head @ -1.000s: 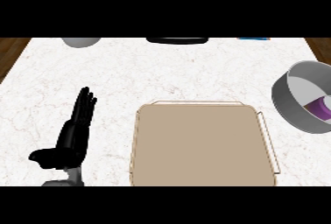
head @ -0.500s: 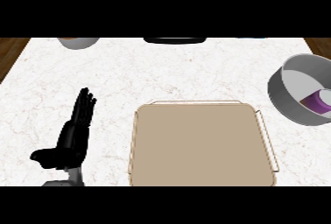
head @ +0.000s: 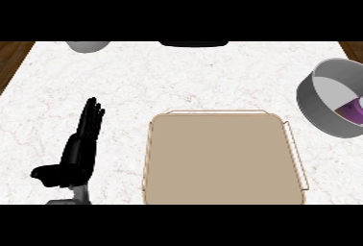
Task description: Pick the can from the tray and place it in the pot
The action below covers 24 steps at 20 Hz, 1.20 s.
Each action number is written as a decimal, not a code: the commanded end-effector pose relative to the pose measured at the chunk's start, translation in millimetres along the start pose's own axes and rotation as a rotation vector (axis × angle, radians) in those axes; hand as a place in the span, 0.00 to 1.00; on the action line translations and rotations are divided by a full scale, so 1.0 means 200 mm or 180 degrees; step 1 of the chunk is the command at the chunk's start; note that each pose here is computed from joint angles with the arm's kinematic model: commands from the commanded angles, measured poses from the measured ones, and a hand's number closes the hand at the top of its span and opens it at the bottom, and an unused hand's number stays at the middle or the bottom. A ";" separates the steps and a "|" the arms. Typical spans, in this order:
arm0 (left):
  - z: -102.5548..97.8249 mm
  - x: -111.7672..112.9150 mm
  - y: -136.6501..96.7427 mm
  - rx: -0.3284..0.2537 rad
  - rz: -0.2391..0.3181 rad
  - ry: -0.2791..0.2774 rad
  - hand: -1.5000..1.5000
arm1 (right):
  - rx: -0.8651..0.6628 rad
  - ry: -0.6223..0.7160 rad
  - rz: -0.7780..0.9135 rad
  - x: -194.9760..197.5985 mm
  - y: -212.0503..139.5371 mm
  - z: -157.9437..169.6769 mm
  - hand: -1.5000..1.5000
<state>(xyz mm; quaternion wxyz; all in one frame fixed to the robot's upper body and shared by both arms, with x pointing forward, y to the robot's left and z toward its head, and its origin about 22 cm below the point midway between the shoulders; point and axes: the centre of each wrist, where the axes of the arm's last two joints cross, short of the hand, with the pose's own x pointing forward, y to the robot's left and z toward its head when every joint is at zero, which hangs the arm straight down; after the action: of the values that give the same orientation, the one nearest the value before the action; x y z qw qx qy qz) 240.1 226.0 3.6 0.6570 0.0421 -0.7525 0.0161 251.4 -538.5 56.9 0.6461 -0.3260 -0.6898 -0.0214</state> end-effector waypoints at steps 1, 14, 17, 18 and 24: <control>-0.10 0.00 0.05 0.0005 -0.0026 -0.0024 0.50 | -0.0185 -0.0082 -0.0221 0.05 -0.11 -0.06 0.00; 0.03 0.01 -0.01 -0.0059 -0.0025 -0.0060 0.50 | -0.0321 -0.0233 -0.0263 -0.07 -0.56 0.16 0.00; -0.05 0.00 -0.07 -0.0046 0.0020 -0.0035 0.50 | -0.0461 -0.0212 -0.0331 -0.06 -0.59 0.17 0.00; 0.02 0.01 -0.07 -0.0081 0.0013 0.0012 0.50 | -0.0589 -0.0201 -0.0334 -0.07 -0.60 0.18 0.00; -0.02 0.04 -0.02 -0.0043 -0.0040 -0.0084 0.50 | -0.0798 -0.0185 -0.0439 -0.07 -0.66 0.23 0.00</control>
<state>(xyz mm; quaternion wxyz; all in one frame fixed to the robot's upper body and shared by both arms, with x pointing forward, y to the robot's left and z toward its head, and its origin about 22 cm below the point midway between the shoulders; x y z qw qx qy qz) 243.5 220.6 8.4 0.6525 0.0395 -0.7567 0.0093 157.6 -624.7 89.0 0.5834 -0.3525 -0.7211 -0.1241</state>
